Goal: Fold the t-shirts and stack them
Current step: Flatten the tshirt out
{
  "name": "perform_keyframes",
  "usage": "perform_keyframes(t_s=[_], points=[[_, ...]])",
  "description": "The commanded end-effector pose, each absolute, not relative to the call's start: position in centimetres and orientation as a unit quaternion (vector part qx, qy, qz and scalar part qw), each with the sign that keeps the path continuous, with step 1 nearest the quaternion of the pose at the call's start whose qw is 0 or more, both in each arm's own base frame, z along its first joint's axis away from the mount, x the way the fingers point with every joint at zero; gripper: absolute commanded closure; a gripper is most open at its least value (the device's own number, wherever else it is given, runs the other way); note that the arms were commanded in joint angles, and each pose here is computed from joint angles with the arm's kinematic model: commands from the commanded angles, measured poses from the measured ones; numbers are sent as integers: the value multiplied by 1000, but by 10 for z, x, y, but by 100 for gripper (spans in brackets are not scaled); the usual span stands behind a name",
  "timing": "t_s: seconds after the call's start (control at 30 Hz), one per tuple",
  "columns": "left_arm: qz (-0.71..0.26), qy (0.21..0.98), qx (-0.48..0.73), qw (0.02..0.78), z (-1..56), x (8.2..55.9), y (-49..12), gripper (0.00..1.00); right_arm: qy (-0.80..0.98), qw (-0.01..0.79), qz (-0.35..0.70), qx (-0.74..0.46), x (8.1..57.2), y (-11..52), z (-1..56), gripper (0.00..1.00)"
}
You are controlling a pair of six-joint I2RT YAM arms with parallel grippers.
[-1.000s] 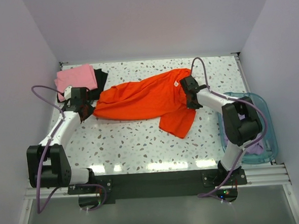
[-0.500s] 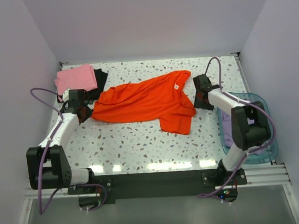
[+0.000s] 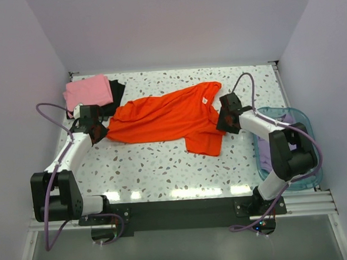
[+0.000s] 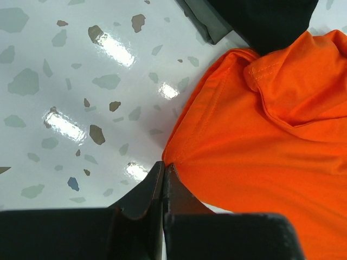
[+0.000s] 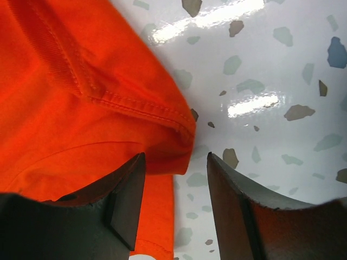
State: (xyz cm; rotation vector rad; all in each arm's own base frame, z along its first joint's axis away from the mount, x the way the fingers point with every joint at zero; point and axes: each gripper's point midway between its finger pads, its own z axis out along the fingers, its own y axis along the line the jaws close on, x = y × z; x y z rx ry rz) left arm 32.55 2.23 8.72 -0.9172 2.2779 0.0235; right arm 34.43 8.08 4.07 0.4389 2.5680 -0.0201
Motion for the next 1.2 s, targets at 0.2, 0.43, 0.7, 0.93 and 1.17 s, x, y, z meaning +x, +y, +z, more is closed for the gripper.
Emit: perform_keyframes(t_s=[0.2, 0.43, 0.7, 0.93, 1.17], points=[[3, 867, -347, 358, 97, 330, 26, 100, 938, 283, 14, 199, 354, 89, 27, 49], [1, 868, -345, 358, 98, 331, 25, 100, 935, 285, 17, 211, 354, 90, 14, 62], [0, 869, -336, 362, 103, 332, 24, 100, 927, 305, 16, 217, 356, 86, 42, 100], [1, 866, -319, 384, 125, 331, 26, 100, 899, 385, 19, 209, 347, 65, 150, 100], [-30, 843, -282, 458, 208, 330, 21, 100, 835, 504, 73, 209, 320, 53, 297, 100]])
